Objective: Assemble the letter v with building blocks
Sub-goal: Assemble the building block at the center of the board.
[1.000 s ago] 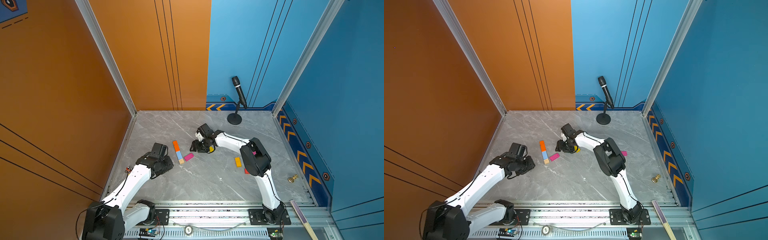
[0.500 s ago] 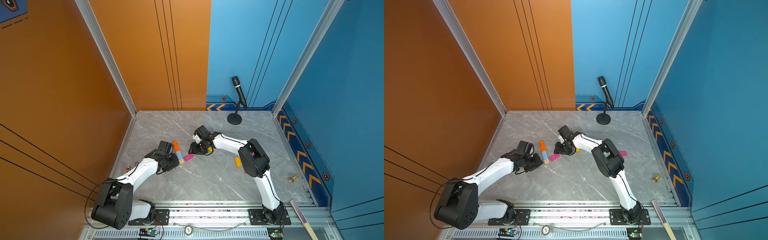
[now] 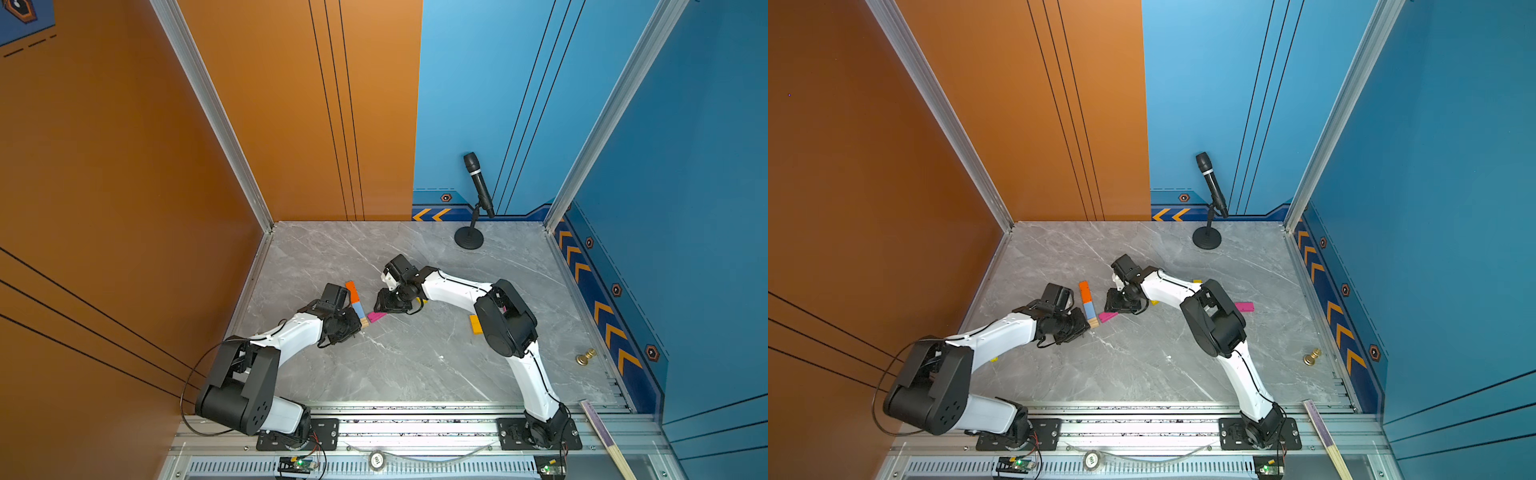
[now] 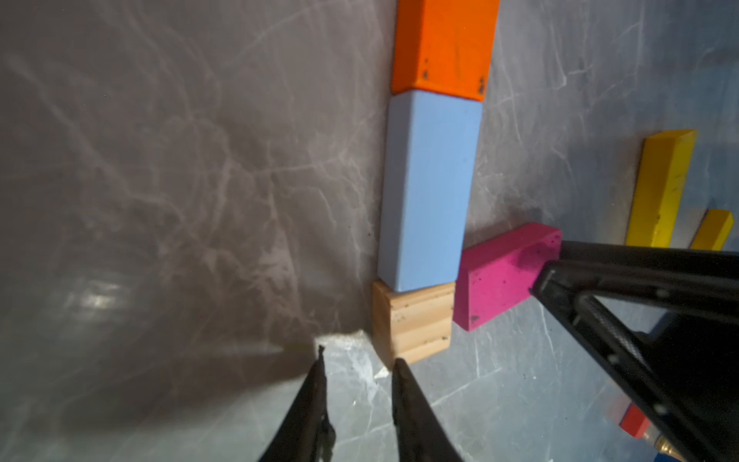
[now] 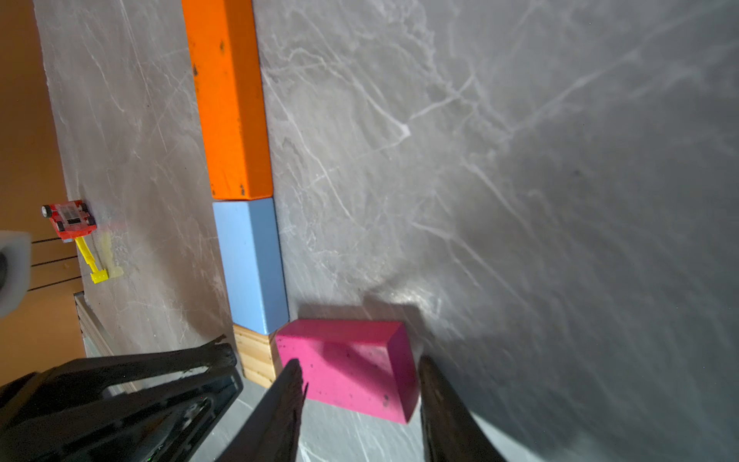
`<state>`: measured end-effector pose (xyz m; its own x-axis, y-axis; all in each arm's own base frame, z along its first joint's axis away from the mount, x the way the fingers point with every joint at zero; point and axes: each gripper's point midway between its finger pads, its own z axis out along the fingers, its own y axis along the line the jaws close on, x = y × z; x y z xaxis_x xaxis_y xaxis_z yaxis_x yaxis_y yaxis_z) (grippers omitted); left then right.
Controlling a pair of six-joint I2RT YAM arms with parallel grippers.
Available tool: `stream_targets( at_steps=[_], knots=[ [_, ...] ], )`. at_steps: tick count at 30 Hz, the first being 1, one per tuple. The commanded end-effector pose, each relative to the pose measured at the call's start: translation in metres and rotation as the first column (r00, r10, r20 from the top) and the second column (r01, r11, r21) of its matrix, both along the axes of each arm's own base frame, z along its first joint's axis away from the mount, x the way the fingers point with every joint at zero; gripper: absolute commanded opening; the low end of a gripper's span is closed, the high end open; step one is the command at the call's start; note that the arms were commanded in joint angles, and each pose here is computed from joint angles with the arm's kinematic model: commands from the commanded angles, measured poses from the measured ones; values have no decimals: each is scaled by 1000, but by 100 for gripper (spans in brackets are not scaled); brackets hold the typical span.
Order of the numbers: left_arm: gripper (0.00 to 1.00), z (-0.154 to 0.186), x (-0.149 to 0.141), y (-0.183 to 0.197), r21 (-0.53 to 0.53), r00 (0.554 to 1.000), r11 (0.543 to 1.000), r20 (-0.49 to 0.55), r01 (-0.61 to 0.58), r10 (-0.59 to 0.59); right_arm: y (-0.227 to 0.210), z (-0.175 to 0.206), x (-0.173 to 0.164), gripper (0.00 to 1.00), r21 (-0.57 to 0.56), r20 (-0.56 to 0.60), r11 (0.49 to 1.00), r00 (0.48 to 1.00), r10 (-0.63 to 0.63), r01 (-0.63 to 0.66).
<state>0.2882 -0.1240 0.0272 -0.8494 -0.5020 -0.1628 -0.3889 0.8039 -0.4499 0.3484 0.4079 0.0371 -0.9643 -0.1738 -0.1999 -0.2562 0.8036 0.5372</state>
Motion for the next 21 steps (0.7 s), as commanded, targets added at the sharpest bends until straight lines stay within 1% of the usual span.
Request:
stream_targets(
  at_steps=[1, 5, 10, 13, 17, 19, 20, 21],
  knots=[
    [29, 3, 7, -8, -20, 1000, 1000, 14, 12, -12, -12, -19, -8, 46, -62, -40, 998, 999, -10, 8],
    [28, 6, 11, -8, -24, 999, 1000, 32, 7, -6, -11, -19, -7, 45, -62, -38, 998, 999, -10, 8],
    [25, 8, 9, -11, -36, 999, 999, 29, 14, -13, -12, -18, -5, 46, -62, -38, 998, 999, -14, 11],
    [24, 9, 5, -11, -35, 1000, 999, 25, 15, -14, -11, -18, -4, 49, -60, -36, 998, 999, -14, 12],
    [23, 18, 6, -11, -43, 999, 999, 49, 11, -9, -10, -15, -2, 50, -55, -30, 998, 999, -16, 14],
    [23, 22, 8, -10, -37, 998, 999, 68, 6, -4, -9, -15, -1, 51, -55, -26, 998, 1000, -13, 12],
    [26, 24, 9, -9, -31, 997, 1000, 75, 3, -1, -9, -16, 0, 51, -55, -26, 998, 1000, -13, 12],
    [31, 24, 10, -8, -24, 997, 1000, 80, 1, 1, -9, -15, 1, 51, -54, -24, 998, 1000, -14, 13]
  ],
)
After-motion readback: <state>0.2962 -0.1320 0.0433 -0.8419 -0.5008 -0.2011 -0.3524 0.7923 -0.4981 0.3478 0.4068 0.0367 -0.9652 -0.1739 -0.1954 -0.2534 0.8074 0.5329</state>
